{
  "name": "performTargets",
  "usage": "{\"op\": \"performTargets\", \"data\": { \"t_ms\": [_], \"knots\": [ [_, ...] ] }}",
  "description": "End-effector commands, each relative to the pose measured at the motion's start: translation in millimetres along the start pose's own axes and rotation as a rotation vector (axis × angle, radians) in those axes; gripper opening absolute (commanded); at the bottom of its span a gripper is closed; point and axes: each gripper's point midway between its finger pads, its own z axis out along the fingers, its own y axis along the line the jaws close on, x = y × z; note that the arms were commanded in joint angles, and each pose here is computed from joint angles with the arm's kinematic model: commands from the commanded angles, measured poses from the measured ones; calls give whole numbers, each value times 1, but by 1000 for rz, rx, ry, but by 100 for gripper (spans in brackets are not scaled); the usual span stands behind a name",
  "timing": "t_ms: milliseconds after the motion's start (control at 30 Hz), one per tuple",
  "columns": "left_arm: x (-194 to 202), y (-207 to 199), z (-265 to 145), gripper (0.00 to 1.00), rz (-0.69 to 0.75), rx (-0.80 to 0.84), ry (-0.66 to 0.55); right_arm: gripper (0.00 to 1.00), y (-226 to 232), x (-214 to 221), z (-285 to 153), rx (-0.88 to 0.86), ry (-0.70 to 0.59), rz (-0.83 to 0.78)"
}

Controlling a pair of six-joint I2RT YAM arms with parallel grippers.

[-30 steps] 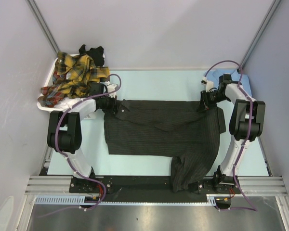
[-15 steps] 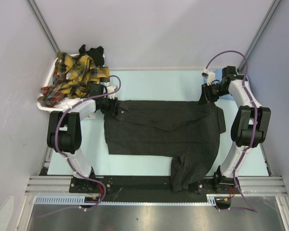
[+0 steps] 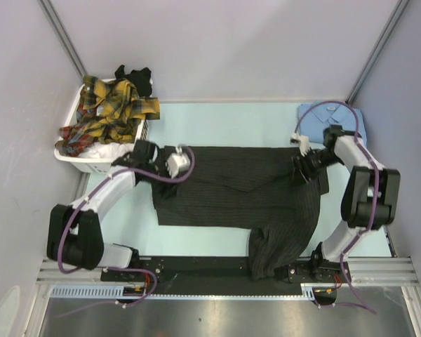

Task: Fold and stack the long sleeve shirts
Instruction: Fold the shirt

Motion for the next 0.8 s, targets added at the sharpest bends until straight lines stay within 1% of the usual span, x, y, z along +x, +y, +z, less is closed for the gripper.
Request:
{"op": "performTargets", "data": {
  "t_ms": [0,33,67,100,133,233,267,367,500,567,600,700,767],
  "knots": [
    [63,-71,-5,63,263,225,109,53,39,47,-53,-11,30,-260],
    [70,-77,-5,63,288,237,119,54,42,68,-53,-29,73,-356],
    [76,-84,-4,63,319,250,129,54,50,87,-58,-50,100,-355],
    [87,-91,-4,63,346,267,142,54,55,98,-60,-52,121,-393],
    [92,-94,-3,63,357,272,150,54,61,121,-59,-65,175,-492],
    [108,-103,0,63,371,301,182,55,74,155,-63,-81,251,-613],
    [111,-104,0,63,370,306,190,55,82,169,-57,-133,271,-678],
    [118,-105,1,63,364,307,212,56,89,190,-52,-183,319,-815],
    [115,-102,1,63,355,284,205,61,85,204,-48,-193,386,-926],
    [114,-100,1,64,351,268,202,63,83,205,-46,-169,384,-969],
    [113,-100,2,64,341,260,197,65,85,204,-42,-177,363,-987],
    [112,-99,3,64,316,238,186,64,92,200,-35,-167,343,-1017],
    [113,-101,3,64,303,231,185,60,96,196,-31,-165,328,-1041]
  ]
}}
